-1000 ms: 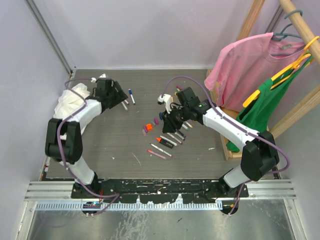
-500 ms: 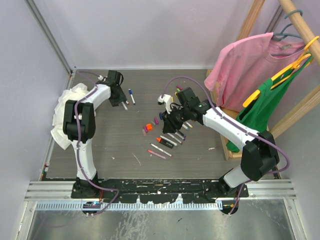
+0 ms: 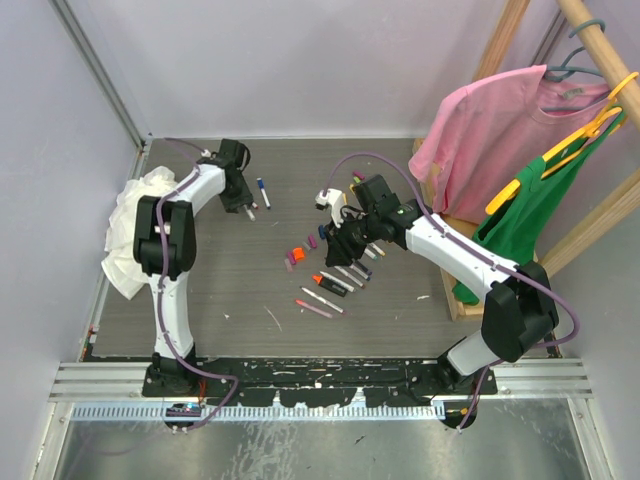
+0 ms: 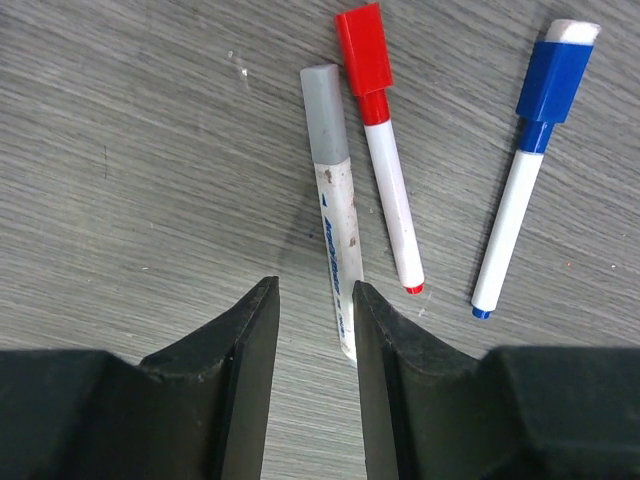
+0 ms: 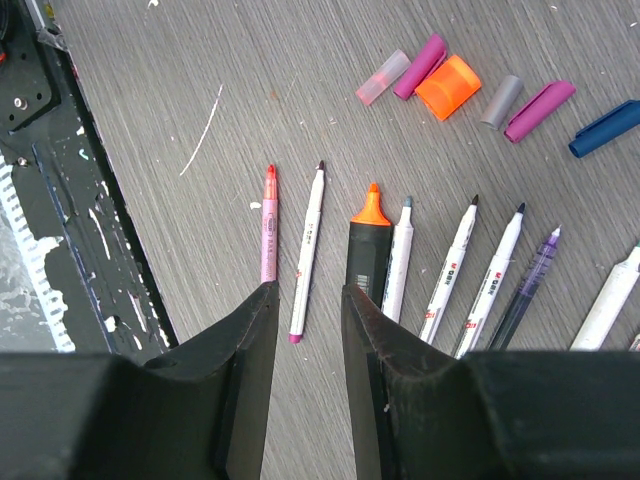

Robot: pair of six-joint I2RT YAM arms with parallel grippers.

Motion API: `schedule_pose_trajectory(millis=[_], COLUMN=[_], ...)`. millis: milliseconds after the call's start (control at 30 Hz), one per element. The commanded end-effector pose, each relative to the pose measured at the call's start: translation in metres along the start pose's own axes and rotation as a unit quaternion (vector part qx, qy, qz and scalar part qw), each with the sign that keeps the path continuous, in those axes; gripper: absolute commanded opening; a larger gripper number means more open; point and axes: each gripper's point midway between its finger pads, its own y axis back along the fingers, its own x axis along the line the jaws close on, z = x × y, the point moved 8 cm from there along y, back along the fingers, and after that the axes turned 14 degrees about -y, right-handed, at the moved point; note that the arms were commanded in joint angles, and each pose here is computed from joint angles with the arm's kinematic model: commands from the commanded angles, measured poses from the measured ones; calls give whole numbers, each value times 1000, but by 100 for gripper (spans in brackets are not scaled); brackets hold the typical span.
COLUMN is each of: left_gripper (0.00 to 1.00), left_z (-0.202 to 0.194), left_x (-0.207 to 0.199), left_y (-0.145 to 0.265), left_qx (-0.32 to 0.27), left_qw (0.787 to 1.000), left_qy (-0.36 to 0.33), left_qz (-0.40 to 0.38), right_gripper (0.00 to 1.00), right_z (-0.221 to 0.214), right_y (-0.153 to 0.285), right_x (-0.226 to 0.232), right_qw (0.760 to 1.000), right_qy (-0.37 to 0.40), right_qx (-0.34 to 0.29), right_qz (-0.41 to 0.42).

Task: Open the pen caps
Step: Pick up the pen from the center of the board.

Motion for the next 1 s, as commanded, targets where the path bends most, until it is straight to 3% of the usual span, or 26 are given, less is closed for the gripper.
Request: schedule_pose_trajectory(millis=[0,333,633,967], left_gripper=[37,38,41,43], left_z=[0,-1,15,5], left_x=[4,1,-4,-3], left_y=[-1,-1,26,6], left_qx=[10,17,-50,-7], left_qw=[999,999,998,1000], left_qy=[-27,-33,-10,-21], left_qz=[22,8,-38,-17], right_gripper=[37,37,37,37], right_z=[7,6,7,7], right_y=[10,10,10,12], right_x=[6,6,6,8], right_qw=[999,999,999,999], right_qy=[22,21,22,24], right_qx=[-23,-23,-23,-26], right_qz=[5,5,7,9])
